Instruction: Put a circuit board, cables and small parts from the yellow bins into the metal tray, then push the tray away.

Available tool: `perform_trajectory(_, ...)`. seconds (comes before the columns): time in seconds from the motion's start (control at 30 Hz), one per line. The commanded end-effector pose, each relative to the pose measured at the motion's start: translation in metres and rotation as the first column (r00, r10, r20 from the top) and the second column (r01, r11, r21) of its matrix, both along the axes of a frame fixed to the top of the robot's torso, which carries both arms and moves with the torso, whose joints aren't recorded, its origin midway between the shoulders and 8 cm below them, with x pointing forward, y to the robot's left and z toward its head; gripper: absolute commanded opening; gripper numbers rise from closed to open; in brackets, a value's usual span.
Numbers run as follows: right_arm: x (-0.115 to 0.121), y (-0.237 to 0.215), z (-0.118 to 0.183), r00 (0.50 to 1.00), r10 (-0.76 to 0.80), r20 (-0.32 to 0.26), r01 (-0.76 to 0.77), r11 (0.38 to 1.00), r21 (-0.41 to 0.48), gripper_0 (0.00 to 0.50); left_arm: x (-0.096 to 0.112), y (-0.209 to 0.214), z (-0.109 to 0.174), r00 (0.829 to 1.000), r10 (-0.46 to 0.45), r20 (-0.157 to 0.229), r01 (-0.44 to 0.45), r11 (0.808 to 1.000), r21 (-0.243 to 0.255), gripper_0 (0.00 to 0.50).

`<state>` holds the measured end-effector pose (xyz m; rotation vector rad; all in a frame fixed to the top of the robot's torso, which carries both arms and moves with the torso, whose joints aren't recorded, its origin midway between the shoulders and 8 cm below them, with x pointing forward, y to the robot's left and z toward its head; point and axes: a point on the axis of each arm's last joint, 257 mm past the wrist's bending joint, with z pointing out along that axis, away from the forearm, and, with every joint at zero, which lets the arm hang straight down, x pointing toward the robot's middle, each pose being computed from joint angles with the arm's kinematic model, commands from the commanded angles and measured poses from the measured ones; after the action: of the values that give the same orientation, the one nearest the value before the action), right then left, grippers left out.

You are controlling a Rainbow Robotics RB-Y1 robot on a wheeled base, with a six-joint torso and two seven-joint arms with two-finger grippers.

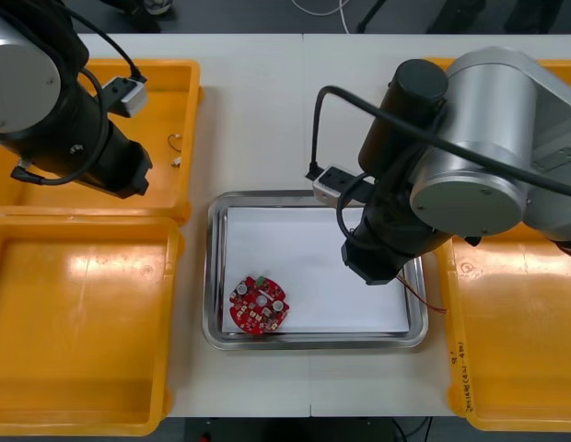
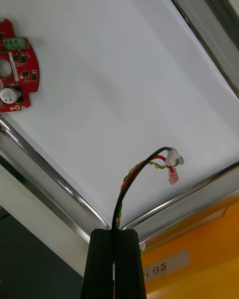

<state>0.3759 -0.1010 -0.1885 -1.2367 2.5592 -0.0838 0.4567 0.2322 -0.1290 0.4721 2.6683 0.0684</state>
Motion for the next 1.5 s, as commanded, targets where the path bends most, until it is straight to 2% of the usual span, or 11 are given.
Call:
perform_trajectory(0.03, 0.008, 0.013, 0.001, 0.982, 0.184, 0.038, -0.181, 0.981, -0.067, 0.000, 0.018, 0.037, 0.035, 0.998, 0.014, 0.056, -0.017, 0.999, 0.046, 0.500)
perform_trajectory(0.33, 0.009, 0.010, -0.015, 0.935, 0.356, -0.005, -0.354, 0.927, -0.123, 0.000, 0.037, 0.075, 0.039, 0.988, 0.131, 0.082, -0.135, 0.990, 0.049, 0.500)
perform_trajectory(0.47, 0.008, 0.015, -0.029, 0.902, 0.431, 0.004, -0.426, 0.893, -0.148, 0.000, 0.048, 0.089, 0.041, 0.979, 0.175, 0.109, -0.180, 0.983, 0.040, 0.500)
perform_trajectory(0.7, 0.005, 0.023, -0.050, 0.876, 0.482, 0.017, -0.472, 0.864, -0.174, 0.000, 0.066, 0.106, 0.044, 0.962, 0.223, 0.160, -0.231, 0.972, 0.033, 0.500)
perform_trajectory(0.9, -0.006, 0.026, -0.075, 0.869, 0.495, -0.011, -0.491, 0.858, -0.150, 0.000, 0.085, 0.105, 0.049, 0.946, 0.257, 0.200, -0.251, 0.967, -0.053, 0.500)
perform_trajectory(1.03, -0.010, 0.027, -0.084, 0.869, 0.494, -0.014, -0.491, 0.861, -0.134, 0.000, 0.092, 0.109, 0.051, 0.934, 0.284, 0.218, -0.272, 0.959, -0.084, 0.500)
perform_trajectory(1.27, -0.017, 0.021, -0.104, 0.875, 0.481, -0.047, -0.483, 0.864, -0.146, 0.000, 0.114, 0.122, 0.050, 0.901, 0.349, 0.257, -0.320, 0.936, -0.148, 0.500)
perform_trajectory(1.37, -0.019, 0.022, -0.114, 0.882, 0.466, -0.069, -0.471, 0.872, -0.131, 0.000, 0.124, 0.125, 0.044, 0.891, 0.372, 0.262, -0.333, 0.925, -0.182, 0.500)
perform_trajectory(1.5, -0.022, 0.034, -0.124, 0.888, 0.454, -0.072, -0.459, 0.884, -0.090, 0.000, 0.134, 0.126, 0.033, 0.881, 0.392, 0.264, -0.346, 0.916, -0.202, 0.500)
